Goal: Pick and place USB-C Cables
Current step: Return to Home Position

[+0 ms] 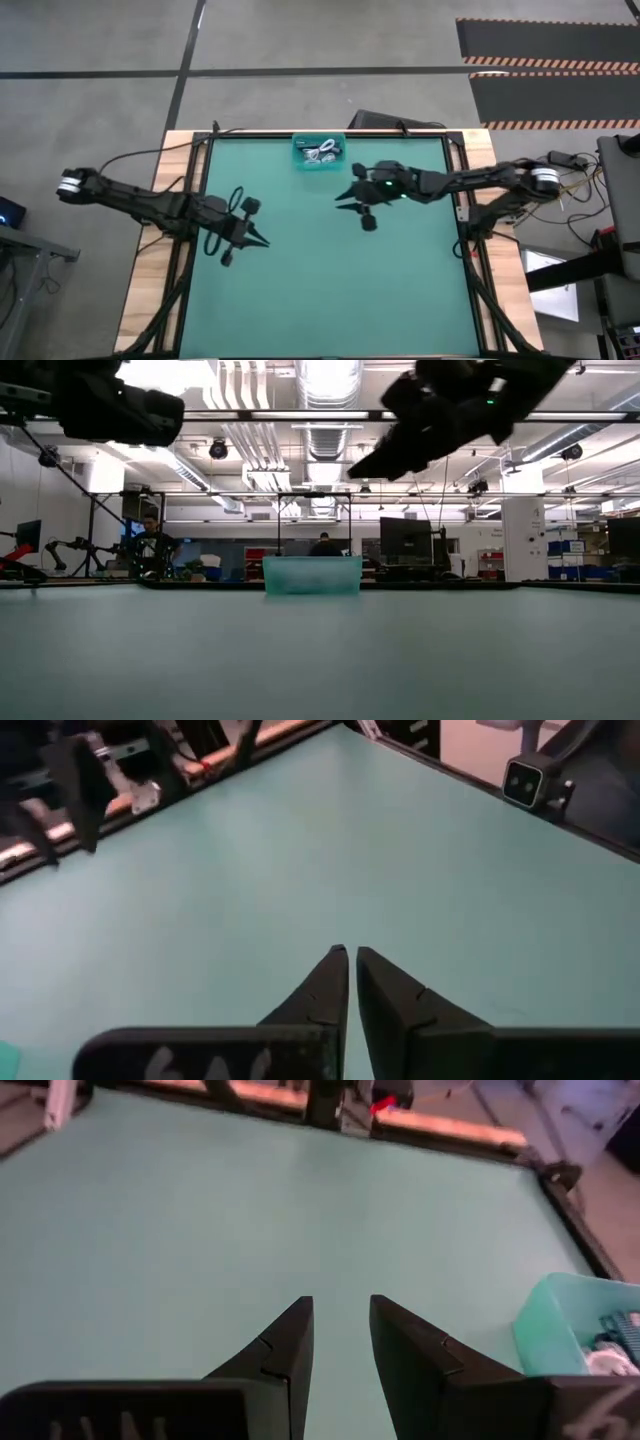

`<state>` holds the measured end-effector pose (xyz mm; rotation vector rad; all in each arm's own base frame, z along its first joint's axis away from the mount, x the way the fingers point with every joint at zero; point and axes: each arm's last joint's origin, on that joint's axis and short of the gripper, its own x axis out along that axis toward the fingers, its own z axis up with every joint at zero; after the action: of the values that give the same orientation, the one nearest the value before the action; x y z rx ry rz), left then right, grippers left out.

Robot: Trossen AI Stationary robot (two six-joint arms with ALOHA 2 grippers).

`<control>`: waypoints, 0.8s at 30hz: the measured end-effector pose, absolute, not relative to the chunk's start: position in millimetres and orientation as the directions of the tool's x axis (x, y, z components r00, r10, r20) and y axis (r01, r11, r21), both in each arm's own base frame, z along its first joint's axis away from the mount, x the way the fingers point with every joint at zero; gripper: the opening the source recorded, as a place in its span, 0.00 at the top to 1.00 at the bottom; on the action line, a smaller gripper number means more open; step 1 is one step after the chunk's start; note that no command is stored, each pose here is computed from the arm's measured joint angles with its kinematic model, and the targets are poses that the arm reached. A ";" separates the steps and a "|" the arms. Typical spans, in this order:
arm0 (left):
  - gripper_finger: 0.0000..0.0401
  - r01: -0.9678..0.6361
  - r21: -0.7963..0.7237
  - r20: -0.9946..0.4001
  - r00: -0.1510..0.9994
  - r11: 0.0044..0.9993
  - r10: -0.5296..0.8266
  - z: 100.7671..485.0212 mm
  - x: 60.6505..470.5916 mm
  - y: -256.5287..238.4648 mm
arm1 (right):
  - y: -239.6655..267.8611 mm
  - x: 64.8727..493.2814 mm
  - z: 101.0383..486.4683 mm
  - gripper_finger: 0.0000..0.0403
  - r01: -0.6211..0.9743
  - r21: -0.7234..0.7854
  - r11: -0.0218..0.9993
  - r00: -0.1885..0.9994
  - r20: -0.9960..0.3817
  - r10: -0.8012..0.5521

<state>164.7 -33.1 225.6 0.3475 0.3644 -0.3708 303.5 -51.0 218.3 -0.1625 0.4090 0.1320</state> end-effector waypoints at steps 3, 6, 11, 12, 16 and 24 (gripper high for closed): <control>0.99 0.394 0.273 -0.371 0.885 0.878 -0.282 218.4 155.6 -31.0 | -46.5 279.4 217.6 0.77 -0.146 -0.136 0.980 0.930 -0.356 0.089; 1.00 0.368 0.281 -0.320 0.907 0.886 -0.275 213.7 146.2 -27.7 | -42.5 257.0 219.1 0.77 -0.130 -0.149 0.980 0.948 -0.307 0.079; 1.00 0.318 0.285 -0.212 0.941 0.904 -0.264 212.1 131.4 -23.1 | -37.2 223.5 224.5 0.77 -0.102 -0.174 0.979 0.970 -0.237 0.059; 1.00 0.310 0.285 -0.198 0.945 0.907 -0.261 211.0 128.3 -22.2 | -36.3 217.3 225.4 0.77 -0.090 -0.181 0.979 0.974 -0.223 0.048; 1.00 0.291 0.293 -0.143 0.955 0.911 -0.259 206.7 118.0 -20.3 | -34.1 194.7 228.4 0.77 -0.042 -0.203 0.978 0.987 -0.162 0.009; 1.00 0.242 0.311 -0.005 0.968 0.919 -0.253 196.9 98.8 -17.2 | -33.8 157.9 220.3 0.77 0.047 -0.212 0.976 0.995 -0.072 -0.063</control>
<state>98.8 -17.2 196.9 0.3149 -0.0353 -0.2543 157.9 -33.8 220.3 -0.2118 0.0781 -0.0556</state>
